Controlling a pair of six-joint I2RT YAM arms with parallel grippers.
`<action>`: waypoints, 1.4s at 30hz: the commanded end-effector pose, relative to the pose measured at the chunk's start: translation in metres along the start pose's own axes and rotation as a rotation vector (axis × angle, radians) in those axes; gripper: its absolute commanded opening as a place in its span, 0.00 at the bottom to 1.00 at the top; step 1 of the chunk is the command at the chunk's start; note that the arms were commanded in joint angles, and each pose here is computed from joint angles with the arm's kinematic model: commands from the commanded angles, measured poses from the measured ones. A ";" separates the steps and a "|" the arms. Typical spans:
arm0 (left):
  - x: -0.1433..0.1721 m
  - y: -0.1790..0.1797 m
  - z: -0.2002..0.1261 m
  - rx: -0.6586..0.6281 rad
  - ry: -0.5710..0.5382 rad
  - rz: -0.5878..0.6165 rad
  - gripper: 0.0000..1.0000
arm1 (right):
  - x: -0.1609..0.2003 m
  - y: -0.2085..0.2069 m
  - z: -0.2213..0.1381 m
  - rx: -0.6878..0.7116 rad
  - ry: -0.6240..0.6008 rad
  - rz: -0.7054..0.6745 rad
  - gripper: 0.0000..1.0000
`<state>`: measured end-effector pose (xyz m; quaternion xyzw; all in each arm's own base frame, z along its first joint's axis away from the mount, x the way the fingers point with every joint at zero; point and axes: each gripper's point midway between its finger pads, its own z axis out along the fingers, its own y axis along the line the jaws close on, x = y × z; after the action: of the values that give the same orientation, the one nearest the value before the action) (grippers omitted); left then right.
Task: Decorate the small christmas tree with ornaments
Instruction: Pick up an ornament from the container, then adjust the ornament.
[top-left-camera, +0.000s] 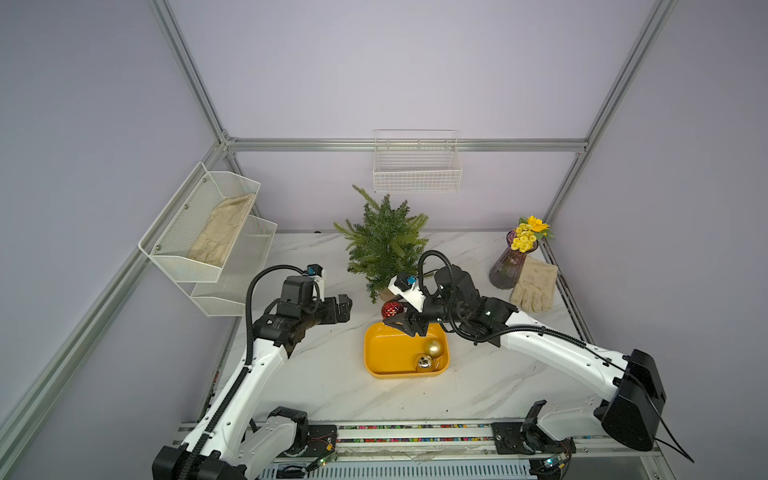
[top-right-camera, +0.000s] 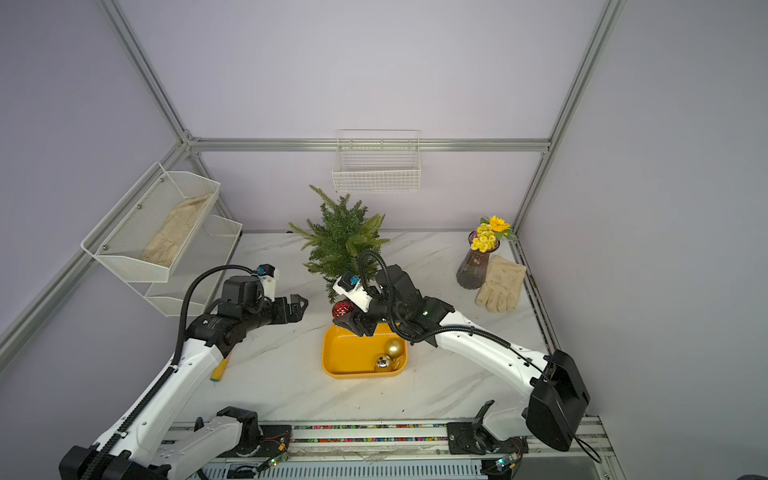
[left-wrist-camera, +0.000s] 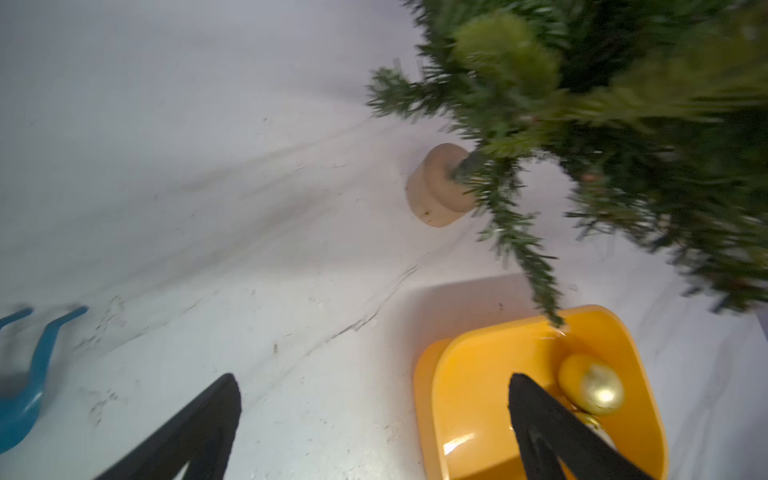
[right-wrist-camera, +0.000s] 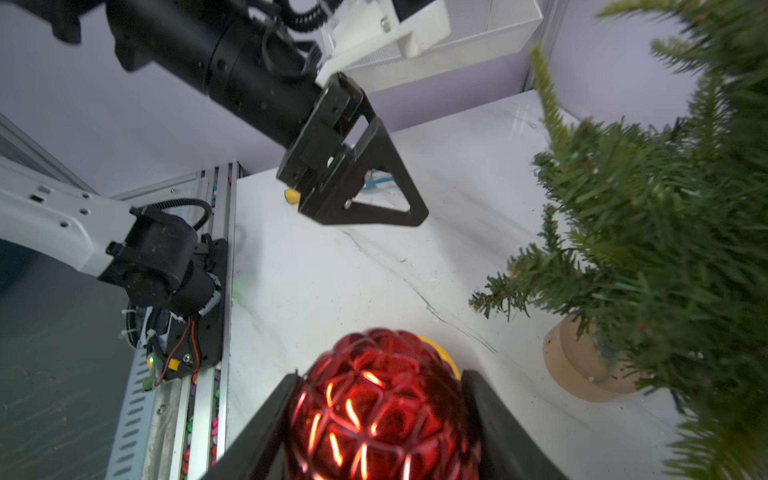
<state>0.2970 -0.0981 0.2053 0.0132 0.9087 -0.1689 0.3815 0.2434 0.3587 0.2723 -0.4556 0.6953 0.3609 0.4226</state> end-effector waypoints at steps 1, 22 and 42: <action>-0.035 -0.065 -0.023 0.200 -0.142 0.134 1.00 | -0.036 0.001 -0.017 -0.011 -0.135 0.170 0.58; -0.048 -0.186 -0.063 0.329 -0.699 0.664 1.00 | -0.062 -0.030 -0.055 -0.039 -0.335 1.062 0.56; -0.052 -0.221 -0.049 0.370 -0.763 0.773 0.83 | -0.052 -0.020 -0.061 -0.121 -0.335 1.147 0.54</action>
<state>0.2752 -0.2807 0.3269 0.3430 0.6169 -0.1480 0.6927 0.2611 0.3195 0.3223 0.0327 0.7538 0.6148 0.2297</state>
